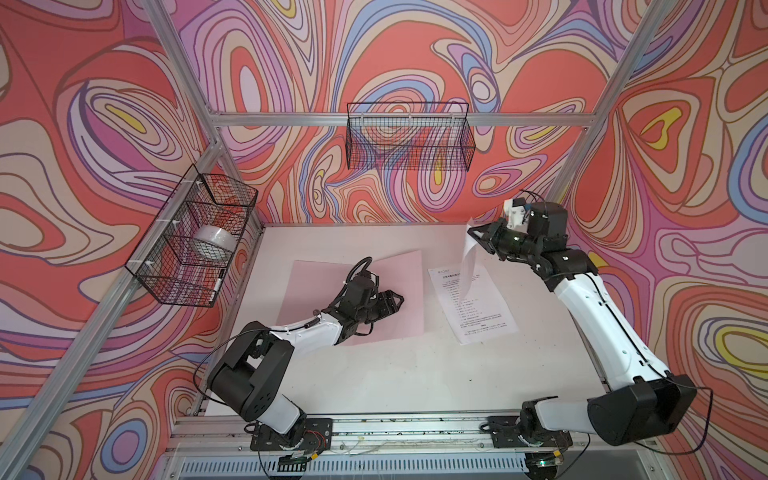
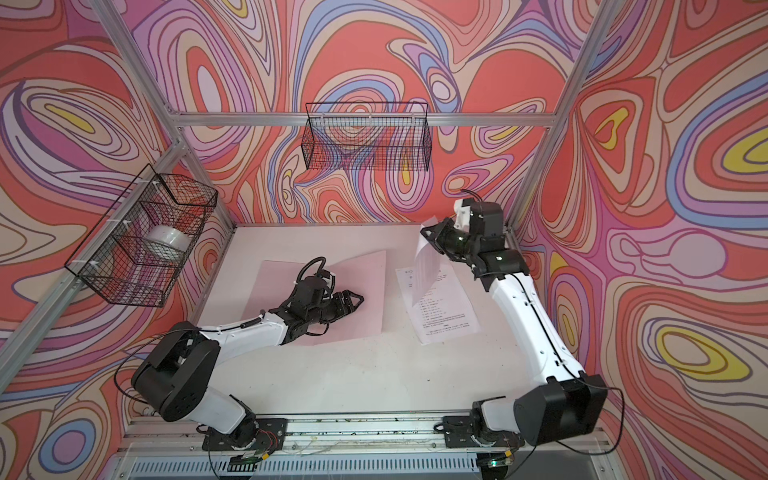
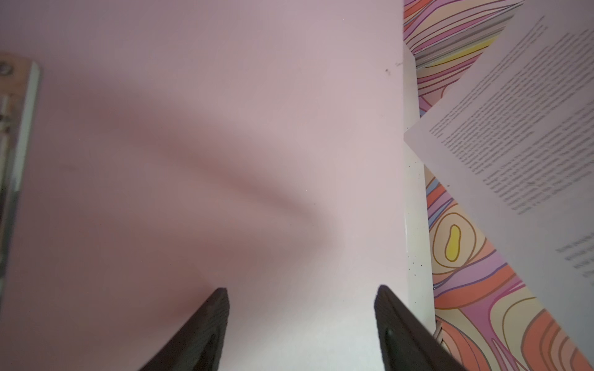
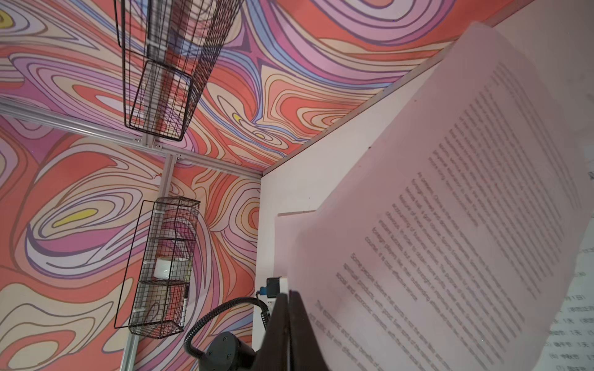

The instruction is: Put the files into the folder

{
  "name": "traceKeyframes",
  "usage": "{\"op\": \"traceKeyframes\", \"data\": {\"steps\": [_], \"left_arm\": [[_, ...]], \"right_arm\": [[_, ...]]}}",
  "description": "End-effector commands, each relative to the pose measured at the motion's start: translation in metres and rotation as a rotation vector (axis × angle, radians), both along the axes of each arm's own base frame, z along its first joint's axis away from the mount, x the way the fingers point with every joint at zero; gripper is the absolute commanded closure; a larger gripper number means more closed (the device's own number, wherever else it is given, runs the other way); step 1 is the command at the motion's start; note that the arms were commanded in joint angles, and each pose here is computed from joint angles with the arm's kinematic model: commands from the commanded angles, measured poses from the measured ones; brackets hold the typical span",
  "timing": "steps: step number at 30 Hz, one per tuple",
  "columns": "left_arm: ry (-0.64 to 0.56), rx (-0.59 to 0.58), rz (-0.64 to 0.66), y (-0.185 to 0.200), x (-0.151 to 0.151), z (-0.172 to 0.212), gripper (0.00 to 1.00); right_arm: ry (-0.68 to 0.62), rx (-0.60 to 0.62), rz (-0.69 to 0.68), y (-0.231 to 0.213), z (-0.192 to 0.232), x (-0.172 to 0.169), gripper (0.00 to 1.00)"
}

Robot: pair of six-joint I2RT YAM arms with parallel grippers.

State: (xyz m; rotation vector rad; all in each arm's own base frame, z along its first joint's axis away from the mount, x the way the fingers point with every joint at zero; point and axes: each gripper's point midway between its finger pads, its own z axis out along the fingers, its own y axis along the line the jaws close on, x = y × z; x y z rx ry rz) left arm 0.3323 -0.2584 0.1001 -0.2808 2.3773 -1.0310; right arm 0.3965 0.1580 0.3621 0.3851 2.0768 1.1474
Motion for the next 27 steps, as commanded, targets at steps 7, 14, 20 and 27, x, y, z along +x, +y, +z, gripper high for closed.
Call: {"op": "traceKeyframes", "data": {"steps": [7,14,20,27], "left_arm": [[-0.086,0.100,0.125,0.047,-0.015,0.024,0.27],[-0.104,0.153,0.223,0.086,-0.031,0.030,0.27],[-0.112,0.236,0.383,0.138,-0.056,0.050,0.27],[-0.135,0.342,0.543,0.199,-0.082,0.070,0.23]], "right_arm": [[-0.225,0.028,0.087,0.083,0.102,-0.005,1.00],[-0.287,0.014,0.188,0.142,0.130,-0.023,1.00],[-0.151,0.015,0.162,0.159,0.059,-0.010,1.00],[-0.008,-0.096,-0.005,0.164,-0.062,-0.007,1.00]]}}
